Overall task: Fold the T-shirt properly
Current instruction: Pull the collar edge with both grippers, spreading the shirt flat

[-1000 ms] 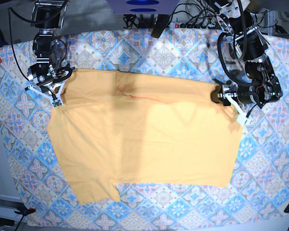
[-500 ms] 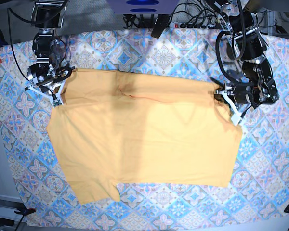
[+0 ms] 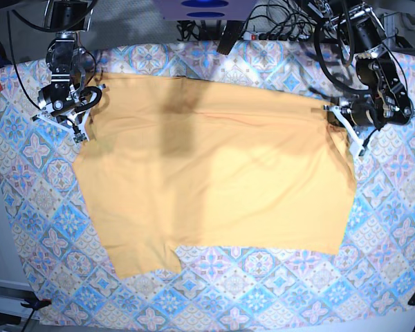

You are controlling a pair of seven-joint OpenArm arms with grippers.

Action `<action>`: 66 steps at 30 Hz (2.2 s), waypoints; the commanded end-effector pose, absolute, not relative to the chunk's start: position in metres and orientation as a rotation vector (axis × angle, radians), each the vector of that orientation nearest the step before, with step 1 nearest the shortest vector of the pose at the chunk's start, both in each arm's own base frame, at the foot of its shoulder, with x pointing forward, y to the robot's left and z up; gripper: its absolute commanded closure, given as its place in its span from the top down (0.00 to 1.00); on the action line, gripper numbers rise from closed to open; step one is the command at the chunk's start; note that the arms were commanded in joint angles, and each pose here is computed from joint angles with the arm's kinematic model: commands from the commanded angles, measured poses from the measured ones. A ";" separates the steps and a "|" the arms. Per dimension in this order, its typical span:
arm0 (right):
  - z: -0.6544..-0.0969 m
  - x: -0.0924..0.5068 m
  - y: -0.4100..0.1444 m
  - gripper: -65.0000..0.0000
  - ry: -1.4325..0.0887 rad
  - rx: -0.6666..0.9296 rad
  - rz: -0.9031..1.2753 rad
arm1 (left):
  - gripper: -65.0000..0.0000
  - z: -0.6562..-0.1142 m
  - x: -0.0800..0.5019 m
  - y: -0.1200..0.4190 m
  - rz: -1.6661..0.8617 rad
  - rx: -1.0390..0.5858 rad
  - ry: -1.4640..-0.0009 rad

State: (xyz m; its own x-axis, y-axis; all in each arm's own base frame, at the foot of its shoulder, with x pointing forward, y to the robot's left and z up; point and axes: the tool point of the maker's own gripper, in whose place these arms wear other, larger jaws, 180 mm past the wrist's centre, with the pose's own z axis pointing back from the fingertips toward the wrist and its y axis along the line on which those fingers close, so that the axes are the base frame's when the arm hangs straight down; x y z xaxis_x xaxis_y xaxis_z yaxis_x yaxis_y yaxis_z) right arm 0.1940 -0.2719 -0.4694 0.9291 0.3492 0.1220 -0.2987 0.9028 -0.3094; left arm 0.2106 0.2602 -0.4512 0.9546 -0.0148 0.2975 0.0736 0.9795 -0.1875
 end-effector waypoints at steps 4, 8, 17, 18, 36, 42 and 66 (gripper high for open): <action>-0.462 0.202 -0.276 0.06 -0.205 -0.296 0.329 | 0.00 -0.457 0.189 0.265 -0.049 -0.185 -0.258; -0.464 0.197 -0.274 0.06 -0.195 -0.290 0.329 | 0.00 -0.455 0.169 0.266 -0.067 -0.160 -0.240; -0.456 0.177 -0.271 0.06 -0.199 -0.303 0.353 | 0.00 -0.447 0.153 0.282 -0.046 -0.112 -0.243; -0.455 0.175 -0.270 0.06 -0.200 -0.305 0.357 | 0.00 -0.447 0.152 0.282 -0.046 -0.112 -0.242; -0.460 0.167 -0.260 0.07 -0.198 -0.275 0.328 | 0.27 -0.449 0.122 0.303 0.022 -0.074 -0.199; -0.460 0.168 -0.259 0.07 -0.204 -0.275 0.329 | 0.43 -0.453 0.104 0.304 0.027 -0.071 -0.162; -0.422 0.190 -0.245 0.07 -0.369 -0.298 0.353 | 0.43 -0.387 0.110 0.329 -0.086 0.121 -0.277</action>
State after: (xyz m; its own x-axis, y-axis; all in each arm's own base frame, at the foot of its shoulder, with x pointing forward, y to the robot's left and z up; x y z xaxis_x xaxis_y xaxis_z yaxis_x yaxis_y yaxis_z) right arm 0.1837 -0.2418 -0.4293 0.8831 0.3803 0.2747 -0.2862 0.9007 -0.3269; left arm 0.1105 0.3222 -0.3929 0.9587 -0.0879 0.2703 0.0616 0.9926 0.1042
